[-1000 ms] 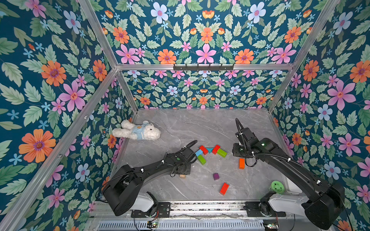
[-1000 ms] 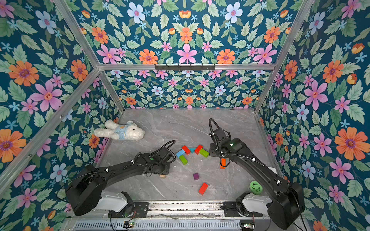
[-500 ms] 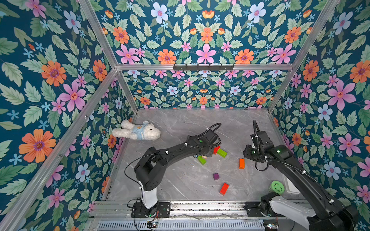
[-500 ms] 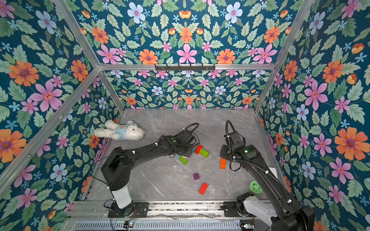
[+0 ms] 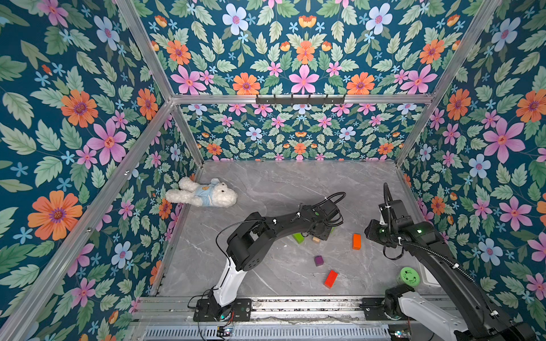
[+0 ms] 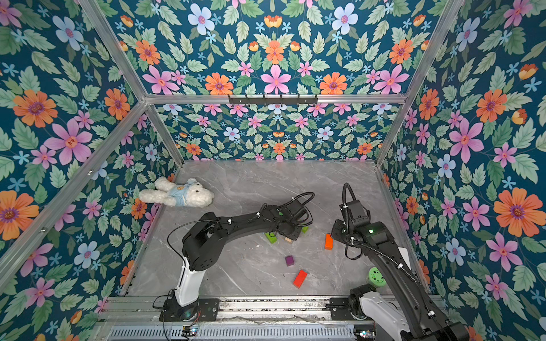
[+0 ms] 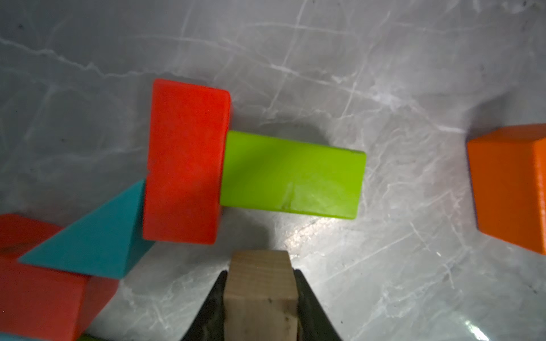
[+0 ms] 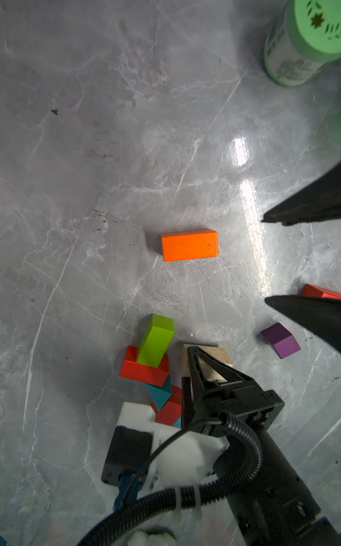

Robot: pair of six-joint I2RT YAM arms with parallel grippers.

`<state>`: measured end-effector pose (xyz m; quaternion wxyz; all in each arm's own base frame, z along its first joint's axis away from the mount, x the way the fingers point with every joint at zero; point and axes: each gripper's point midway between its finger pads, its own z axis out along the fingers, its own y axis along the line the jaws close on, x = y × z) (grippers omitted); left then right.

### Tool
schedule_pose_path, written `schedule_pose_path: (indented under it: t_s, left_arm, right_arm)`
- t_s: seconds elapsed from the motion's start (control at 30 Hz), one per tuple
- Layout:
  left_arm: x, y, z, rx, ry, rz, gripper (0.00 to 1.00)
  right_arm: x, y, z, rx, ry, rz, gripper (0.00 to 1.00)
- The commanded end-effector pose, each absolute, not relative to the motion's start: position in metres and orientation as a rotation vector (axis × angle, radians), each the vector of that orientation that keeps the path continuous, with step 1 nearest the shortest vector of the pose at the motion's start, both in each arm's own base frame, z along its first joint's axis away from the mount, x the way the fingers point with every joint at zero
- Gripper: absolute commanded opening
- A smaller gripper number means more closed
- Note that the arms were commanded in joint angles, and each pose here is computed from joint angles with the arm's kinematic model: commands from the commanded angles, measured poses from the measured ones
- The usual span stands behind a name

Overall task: Assemble a heart with building blocks
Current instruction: Assemble the building block at the center of the board.

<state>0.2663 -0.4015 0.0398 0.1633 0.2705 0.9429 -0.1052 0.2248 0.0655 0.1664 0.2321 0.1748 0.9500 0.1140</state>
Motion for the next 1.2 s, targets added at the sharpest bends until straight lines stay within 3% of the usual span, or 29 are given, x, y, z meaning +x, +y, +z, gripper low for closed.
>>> schedule_pose_path:
  t_s: [0.0,0.1,0.47,0.6,1.17]
  left_arm:
    - [0.264,-0.399,0.042,0.797,2.675,-0.286,0.49]
    - [0.262,-0.396,0.040,0.798,2.682,-0.277,0.51]
    - [0.254,-0.397,0.032,0.836,2.697,-0.290,0.25]
    - [0.253,-0.407,0.036,0.861,2.680,-0.319,0.20]
    - [0.259,-0.425,0.028,0.905,2.666,-0.316,0.17]
  right_arm:
    - [0.220,0.064,0.165,0.479,2.625,0.298,0.41]
    - [0.220,0.063,0.165,0.479,2.620,0.300,0.41]
    - [0.217,0.061,0.163,0.483,2.621,0.291,0.42]
    - [0.216,0.061,0.163,0.481,2.618,0.289,0.41]
    - [0.216,0.060,0.162,0.480,2.616,0.286,0.41]
